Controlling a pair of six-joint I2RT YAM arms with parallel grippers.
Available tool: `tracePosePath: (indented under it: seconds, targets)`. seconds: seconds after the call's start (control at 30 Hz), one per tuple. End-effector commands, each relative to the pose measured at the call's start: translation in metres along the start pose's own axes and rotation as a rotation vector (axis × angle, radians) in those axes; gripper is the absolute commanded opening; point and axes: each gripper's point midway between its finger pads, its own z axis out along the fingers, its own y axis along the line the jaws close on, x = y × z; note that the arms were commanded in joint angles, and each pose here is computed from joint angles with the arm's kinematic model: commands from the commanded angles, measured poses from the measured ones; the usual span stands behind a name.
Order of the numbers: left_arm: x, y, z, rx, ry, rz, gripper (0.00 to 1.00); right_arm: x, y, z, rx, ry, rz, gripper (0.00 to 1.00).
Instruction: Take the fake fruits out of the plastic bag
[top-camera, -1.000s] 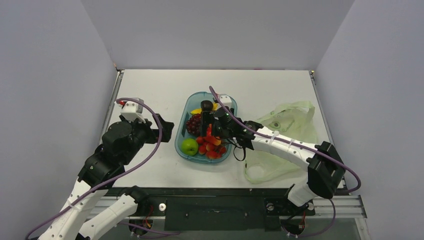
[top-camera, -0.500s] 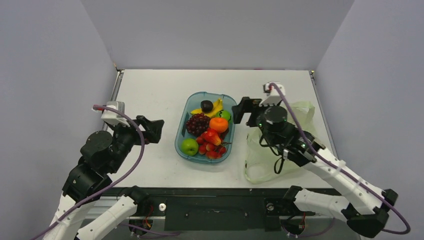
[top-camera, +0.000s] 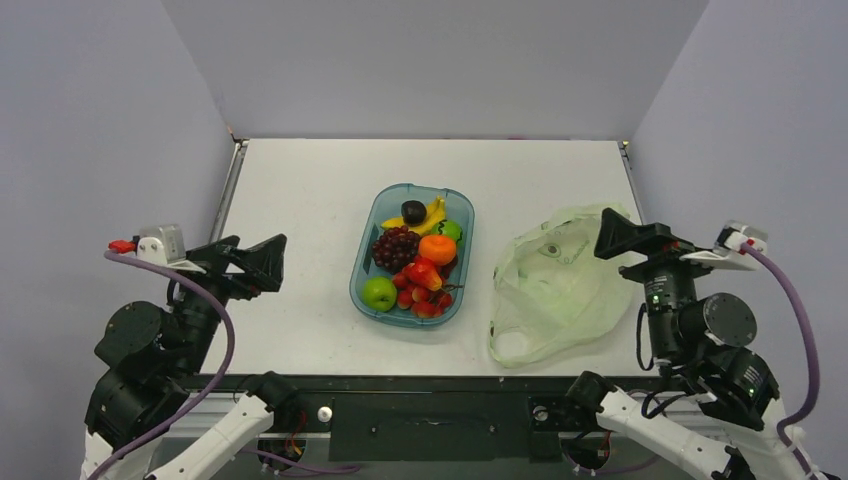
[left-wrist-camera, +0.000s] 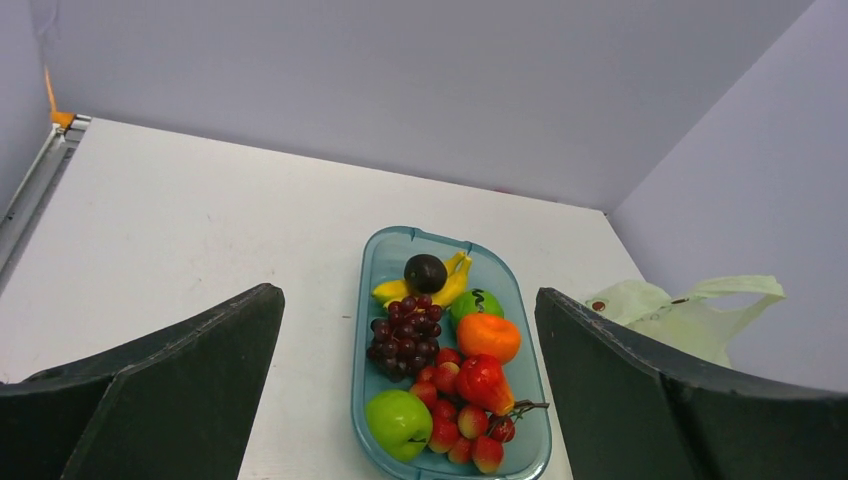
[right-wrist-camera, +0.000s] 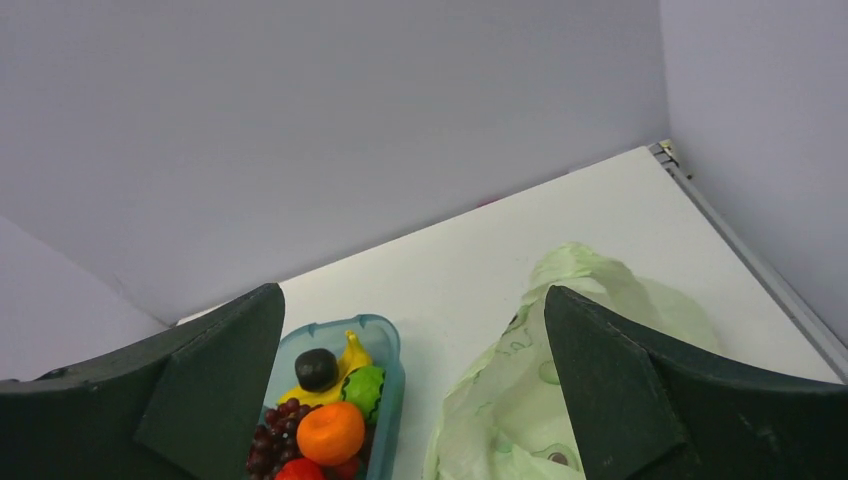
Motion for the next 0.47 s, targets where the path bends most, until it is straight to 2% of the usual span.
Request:
tracePosePath:
  seconds: [0.0, 0.33, 0.43]
  targets:
    - [-0.030, 0.005, -0.011, -0.022, -0.100, -0.013, 0.97, -0.004, -0.033, -0.009, 0.109, -0.031, -0.050, 0.98]
    - [-0.026, 0.006, -0.011, -0.027, -0.091, -0.029, 0.97, -0.017, -0.051, -0.024, 0.121, -0.081, 0.032, 0.99]
    - [-0.026, 0.006, -0.011, -0.028, -0.088, -0.030, 0.97, -0.012, -0.051, -0.021, 0.135, -0.067, -0.005, 0.98]
